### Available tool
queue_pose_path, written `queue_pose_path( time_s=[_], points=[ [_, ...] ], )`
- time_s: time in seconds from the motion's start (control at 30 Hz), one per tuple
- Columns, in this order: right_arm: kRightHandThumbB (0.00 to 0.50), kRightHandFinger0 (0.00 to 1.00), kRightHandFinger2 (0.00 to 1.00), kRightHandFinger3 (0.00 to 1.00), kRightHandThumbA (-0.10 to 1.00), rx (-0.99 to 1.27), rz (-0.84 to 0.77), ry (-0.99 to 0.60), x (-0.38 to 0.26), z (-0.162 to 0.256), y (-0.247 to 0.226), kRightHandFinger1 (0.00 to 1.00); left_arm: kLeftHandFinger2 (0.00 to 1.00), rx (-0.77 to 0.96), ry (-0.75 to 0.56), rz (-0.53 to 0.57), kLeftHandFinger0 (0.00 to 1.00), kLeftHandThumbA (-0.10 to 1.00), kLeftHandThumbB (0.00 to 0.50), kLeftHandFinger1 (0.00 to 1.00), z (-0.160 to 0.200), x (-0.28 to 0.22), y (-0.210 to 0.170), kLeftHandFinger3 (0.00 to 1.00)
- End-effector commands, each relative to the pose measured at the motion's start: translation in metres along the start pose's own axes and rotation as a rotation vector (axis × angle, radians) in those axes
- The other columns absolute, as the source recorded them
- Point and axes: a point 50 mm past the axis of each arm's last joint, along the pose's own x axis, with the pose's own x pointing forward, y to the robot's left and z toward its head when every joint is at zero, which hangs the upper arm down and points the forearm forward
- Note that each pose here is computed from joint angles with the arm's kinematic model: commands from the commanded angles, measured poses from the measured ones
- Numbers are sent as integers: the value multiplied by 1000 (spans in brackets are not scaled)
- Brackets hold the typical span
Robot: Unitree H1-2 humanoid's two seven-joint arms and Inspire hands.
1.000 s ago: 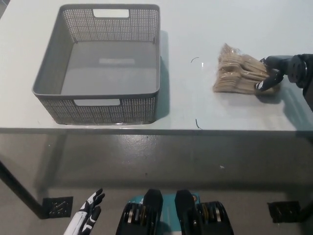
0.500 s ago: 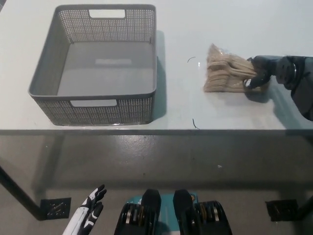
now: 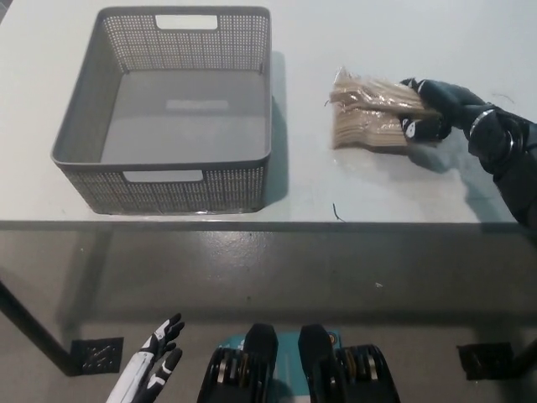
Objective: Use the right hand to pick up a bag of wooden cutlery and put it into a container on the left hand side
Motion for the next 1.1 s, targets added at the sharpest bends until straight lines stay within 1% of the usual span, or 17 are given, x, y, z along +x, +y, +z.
queue_pose_path(
  time_s=[0.0,0.03,0.1,0.2,0.27,0.37,0.4,0.47,0.57,0.67,0.73,0.77,0.83,0.87,0.93,1.0,1.07],
  points=[
    [100,89,874,928,-100,67,-217,-106,1,17,-49,547,1000,31,-66,-1,1000,961,348,1000,9,4,7,1000],
    [100,89,873,928,-100,68,-219,-107,1,17,-50,545,1000,30,-66,0,1000,960,349,1000,9,4,7,1000],
    [113,67,815,868,-100,89,-247,-110,1,19,-54,491,1000,27,-64,2,1000,953,344,1000,8,5,7,1000],
    [110,1,749,812,-100,177,-288,-123,0,20,-58,422,1000,28,-62,1,1000,959,347,1000,8,5,7,1000],
    [106,0,799,804,-100,279,-303,-135,0,22,-61,435,1000,29,-61,4,1000,958,342,1000,8,4,7,1000],
    [122,28,830,773,-100,431,-326,-141,1,27,-67,460,1000,35,-61,6,1000,968,340,1000,8,3,7,1000],
    [134,31,844,782,-100,467,-341,-131,2,30,-70,474,1000,26,-58,5,1000,968,346,1000,7,2,7,1000],
    [132,9,841,811,-100,502,-357,-148,2,32,-72,481,1000,22,-58,6,1000,963,340,1000,7,2,6,1000],
    [138,0,814,787,-100,570,-386,-146,4,40,-78,476,1000,26,-51,1,1000,962,332,1000,5,1,7,1000],
    [120,0,791,787,-100,594,-403,-160,5,48,-80,459,1000,23,-47,2,1000,958,335,1000,5,0,6,1000],
    [122,0,791,791,-100,611,-406,-179,7,56,-82,458,1000,25,-44,2,1000,962,337,1000,4,-1,7,1000],
    [127,0,784,823,-100,617,-404,-192,8,65,-84,425,1000,24,-44,1,1000,961,334,1000,4,-1,7,1000],
    [126,0,778,829,-100,615,-403,-207,9,73,-85,390,1000,25,-43,2,1000,961,334,1000,4,-2,7,1000],
    [121,0,773,829,-100,606,-401,-241,11,87,-87,376,1000,24,-43,0,1000,957,336,1000,4,-2,7,1000],
    [130,0,763,814,-100,615,-392,-286,12,100,-86,384,1000,11,-40,-3,1000,944,331,1000,3,-3,6,1000],
    [130,0,740,739,-100,606,-380,-335,14,118,-85,420,1000,11,-39,-4,1000,942,334,1000,3,-3,4,1000],
    [134,12,749,760,-100,590,-370,-361,16,136,-83,445,1000,15,-37,-12,1000,951,339,1000,2,-4,4,1000]
  ],
)
